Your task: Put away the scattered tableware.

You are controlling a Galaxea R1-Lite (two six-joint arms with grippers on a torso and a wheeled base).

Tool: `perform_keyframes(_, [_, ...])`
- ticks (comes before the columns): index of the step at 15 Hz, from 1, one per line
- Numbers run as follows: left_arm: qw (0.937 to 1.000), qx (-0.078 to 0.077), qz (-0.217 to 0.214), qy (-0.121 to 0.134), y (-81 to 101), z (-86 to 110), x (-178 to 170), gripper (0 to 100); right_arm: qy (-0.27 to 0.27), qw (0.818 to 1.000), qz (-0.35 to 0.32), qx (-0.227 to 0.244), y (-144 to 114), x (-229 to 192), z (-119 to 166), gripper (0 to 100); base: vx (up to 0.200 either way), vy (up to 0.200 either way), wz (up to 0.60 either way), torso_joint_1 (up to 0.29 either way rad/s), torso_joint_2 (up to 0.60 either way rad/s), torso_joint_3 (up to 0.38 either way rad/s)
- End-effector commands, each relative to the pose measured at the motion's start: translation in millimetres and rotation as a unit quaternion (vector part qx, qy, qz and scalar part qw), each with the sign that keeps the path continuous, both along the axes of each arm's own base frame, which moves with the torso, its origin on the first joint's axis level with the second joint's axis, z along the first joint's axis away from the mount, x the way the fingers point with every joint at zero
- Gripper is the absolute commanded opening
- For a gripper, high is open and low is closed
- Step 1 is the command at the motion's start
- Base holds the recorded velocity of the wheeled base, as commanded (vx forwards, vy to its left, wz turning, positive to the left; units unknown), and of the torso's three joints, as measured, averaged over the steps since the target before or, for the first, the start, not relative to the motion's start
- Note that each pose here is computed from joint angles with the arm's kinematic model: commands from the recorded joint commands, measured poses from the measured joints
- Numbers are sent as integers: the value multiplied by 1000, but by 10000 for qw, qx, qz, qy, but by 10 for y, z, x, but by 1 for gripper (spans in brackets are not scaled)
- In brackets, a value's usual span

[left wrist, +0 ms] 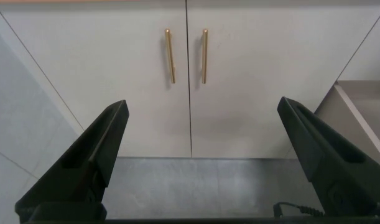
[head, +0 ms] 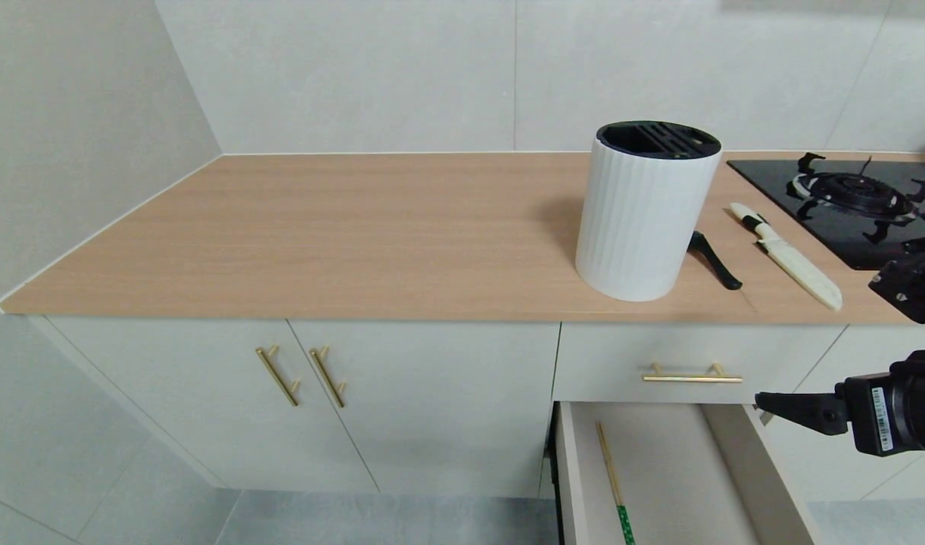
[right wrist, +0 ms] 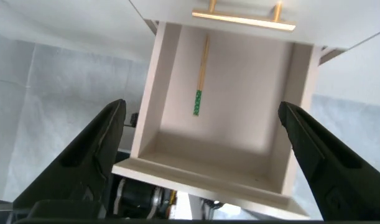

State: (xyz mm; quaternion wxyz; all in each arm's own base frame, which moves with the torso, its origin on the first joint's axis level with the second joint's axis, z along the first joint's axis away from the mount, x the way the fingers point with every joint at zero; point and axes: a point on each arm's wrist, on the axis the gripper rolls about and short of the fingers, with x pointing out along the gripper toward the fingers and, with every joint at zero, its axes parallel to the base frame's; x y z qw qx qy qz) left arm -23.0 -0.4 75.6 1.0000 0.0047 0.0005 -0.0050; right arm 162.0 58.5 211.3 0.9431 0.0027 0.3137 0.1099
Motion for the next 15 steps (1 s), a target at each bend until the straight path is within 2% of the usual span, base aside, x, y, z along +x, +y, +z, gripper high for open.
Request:
perform_keyframes(1, [10000, -1, -4, 2, 0, 0, 0, 100, -47, 10000, 40, -64, -11, -23, 8, 100, 0, 0, 0, 36, -66, -32])
perform_keyframes(3, [10000, -1, -4, 2, 0, 0, 0, 100, -280, 9987, 26, -424, -85, 43, 57, 100, 0, 0, 0, 0, 0, 0])
perform_keyframes(5, [10000, -1, -4, 2, 0, 0, 0, 100, -699, 9967, -232, -332, -248, 396, 184, 100, 0, 0, 0, 0, 0, 0])
perform_keyframes(6, [10000, -1, -4, 2, 0, 0, 0, 100, -891, 9953, -201, -334, -350, 621, 237, 100, 0, 0, 0, 0, 0, 0])
perform_keyframes(8, [10000, -1, -4, 2, 0, 0, 0, 100, -1002, 9945, 140, -271, -369, 942, 261, 100, 0, 0, 0, 0, 0, 0])
perform_keyframes(11, [10000, -1, -4, 2, 0, 0, 0, 100, -1395, 9885, 270, -517, -373, 1522, 167, 100, 0, 0, 0, 0, 0, 0])
perform_keyframes(13, [10000, -1, -4, 2, 0, 0, 0, 100, -1553, 9861, 278, -519, -403, 1748, 43, 100, 0, 0, 0, 0, 0, 0])
perform_keyframes(15, [10000, -1, -4, 2, 0, 0, 0, 100, -1523, 9865, 497, -352, -483, 1803, -35, 100, 0, 0, 0, 0, 0, 0])
